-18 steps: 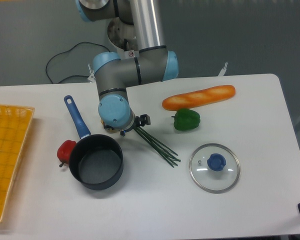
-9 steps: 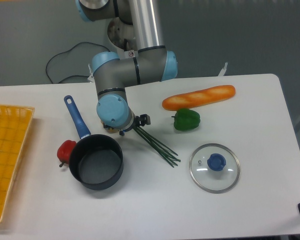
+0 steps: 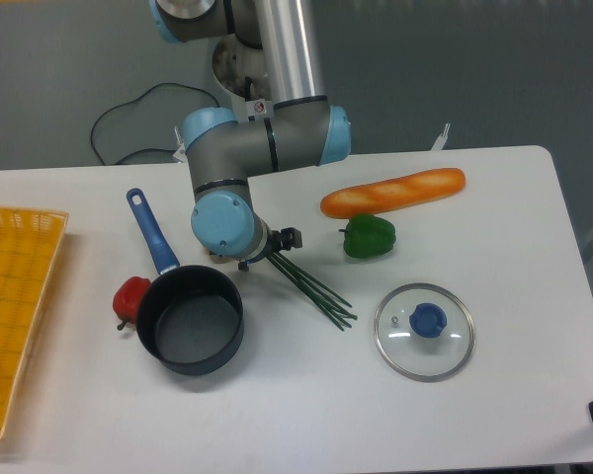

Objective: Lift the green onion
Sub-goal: 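Lift the green onions and hold them upright beside the saucepan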

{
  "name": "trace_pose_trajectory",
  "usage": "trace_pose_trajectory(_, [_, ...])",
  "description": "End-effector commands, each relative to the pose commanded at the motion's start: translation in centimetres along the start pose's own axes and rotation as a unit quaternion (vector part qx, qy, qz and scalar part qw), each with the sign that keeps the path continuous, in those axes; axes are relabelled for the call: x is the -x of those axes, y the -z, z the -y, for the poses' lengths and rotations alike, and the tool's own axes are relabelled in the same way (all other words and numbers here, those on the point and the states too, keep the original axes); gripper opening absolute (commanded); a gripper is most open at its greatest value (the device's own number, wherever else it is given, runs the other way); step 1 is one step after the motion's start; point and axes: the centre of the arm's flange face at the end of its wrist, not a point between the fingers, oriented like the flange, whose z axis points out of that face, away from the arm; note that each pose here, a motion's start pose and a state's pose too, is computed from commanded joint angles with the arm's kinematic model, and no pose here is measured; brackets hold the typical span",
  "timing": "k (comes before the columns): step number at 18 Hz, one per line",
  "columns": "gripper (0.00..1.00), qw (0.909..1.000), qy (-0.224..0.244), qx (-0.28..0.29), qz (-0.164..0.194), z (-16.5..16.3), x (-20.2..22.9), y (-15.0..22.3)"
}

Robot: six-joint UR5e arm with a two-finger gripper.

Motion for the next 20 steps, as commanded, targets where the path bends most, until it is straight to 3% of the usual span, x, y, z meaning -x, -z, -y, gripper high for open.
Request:
trace_pose_trajectory(2, [0.85, 1.0, -0.003, 0.002, 0.002, 0.2, -0.2, -0.2])
trace_pose_trajectory(3, [0.71, 1.0, -0.003, 0.002, 0.004, 0.5, -0.3, -0.1])
trace_pose_trajectory(7, [0.61, 1.0, -0.006, 0.005, 0.004, 0.9, -0.5, -0.1])
trace_pose_trajectory(9, [0.45, 0.9999, -0.007, 0.007, 0.004, 1.1, -0.6, -0.2])
trace_pose_trajectory(12, [0.38, 0.9999, -0.009, 0.011, 0.005, 1.1, -0.8, -0.6])
trace_pose_trajectory(14, [0.26, 0.9999, -0.01, 0.01, 0.005, 1.2, -0.9, -0.5])
trace_pose_trajectory(17, [0.24, 0.9999, -0.009, 0.006, 0.006, 1.4, -0.7, 0.1])
trace_pose_trajectory(20, [0.15, 0.9995, -0.022, 0.022, 0.006, 1.5, -0.7, 1.0])
